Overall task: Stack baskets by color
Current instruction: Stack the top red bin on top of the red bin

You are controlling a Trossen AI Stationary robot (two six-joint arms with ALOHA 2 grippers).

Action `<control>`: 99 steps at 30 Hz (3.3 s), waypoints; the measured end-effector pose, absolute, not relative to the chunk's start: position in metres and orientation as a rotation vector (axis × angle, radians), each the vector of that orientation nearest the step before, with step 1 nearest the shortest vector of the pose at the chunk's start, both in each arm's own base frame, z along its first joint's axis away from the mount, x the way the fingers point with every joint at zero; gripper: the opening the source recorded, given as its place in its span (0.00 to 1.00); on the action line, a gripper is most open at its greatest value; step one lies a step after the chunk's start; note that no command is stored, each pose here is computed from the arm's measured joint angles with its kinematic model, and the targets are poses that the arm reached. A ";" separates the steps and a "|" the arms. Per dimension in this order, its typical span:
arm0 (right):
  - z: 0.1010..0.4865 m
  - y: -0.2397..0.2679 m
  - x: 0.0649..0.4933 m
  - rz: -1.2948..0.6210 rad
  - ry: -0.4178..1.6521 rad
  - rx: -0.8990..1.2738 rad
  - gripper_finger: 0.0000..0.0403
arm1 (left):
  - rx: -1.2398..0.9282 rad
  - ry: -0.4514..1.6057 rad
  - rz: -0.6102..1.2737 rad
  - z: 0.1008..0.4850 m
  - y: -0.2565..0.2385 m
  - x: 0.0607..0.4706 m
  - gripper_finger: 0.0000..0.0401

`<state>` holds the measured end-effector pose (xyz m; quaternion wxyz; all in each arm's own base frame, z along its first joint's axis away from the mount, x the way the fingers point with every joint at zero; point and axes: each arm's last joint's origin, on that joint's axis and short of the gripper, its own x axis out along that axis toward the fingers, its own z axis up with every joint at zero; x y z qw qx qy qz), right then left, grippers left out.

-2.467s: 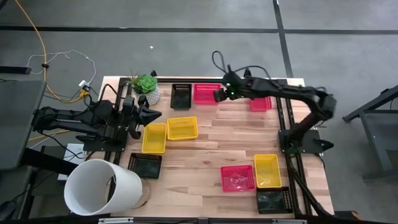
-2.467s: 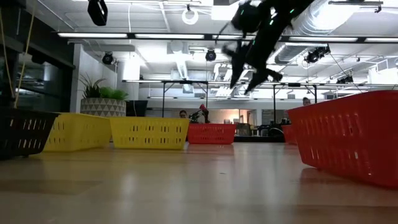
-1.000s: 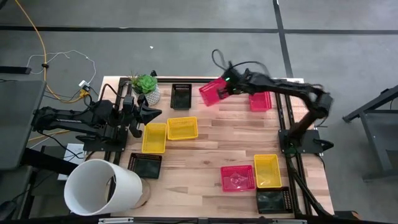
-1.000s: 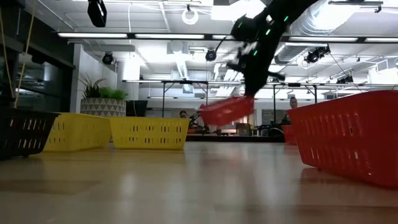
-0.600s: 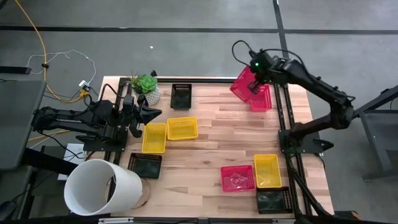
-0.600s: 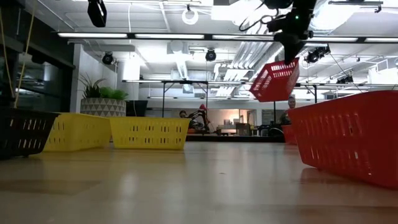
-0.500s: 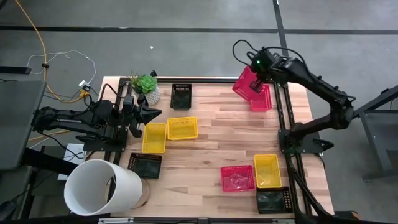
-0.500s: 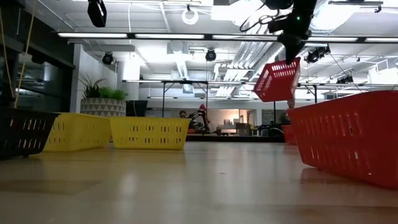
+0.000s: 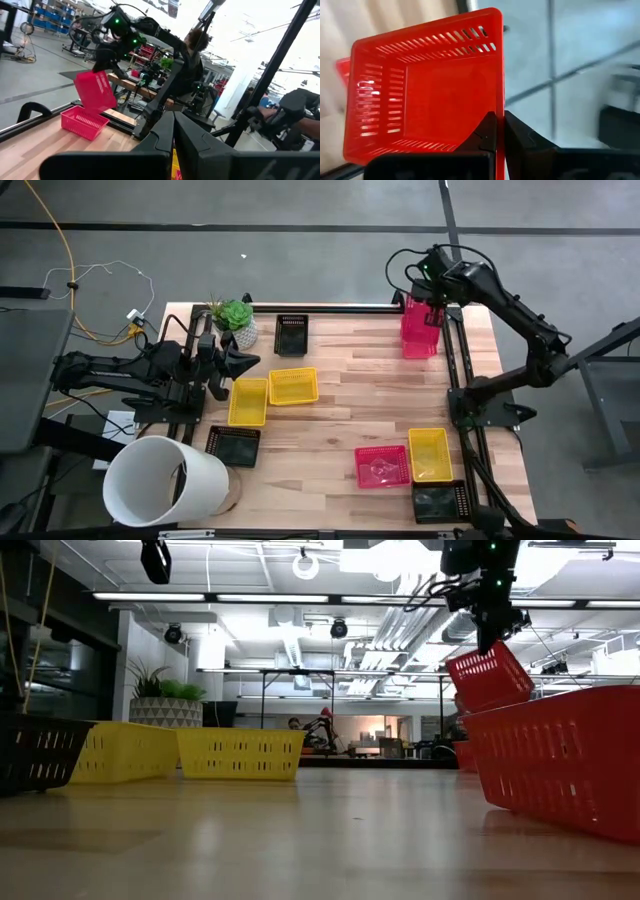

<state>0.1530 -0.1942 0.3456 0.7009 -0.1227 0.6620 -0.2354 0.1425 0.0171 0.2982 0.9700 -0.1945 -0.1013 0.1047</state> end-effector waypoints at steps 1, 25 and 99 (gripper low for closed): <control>0.341 -0.196 0.152 -0.495 1.480 -0.265 0.00 | -0.393 -0.206 0.218 0.298 0.017 0.142 0.00; 0.284 -0.191 0.164 -0.206 1.370 -0.172 0.00 | -0.394 -0.204 0.225 0.298 0.017 0.142 0.00; 0.179 -0.132 0.165 -1.141 0.608 0.505 0.00 | -0.360 -0.198 0.233 0.298 0.018 0.142 0.00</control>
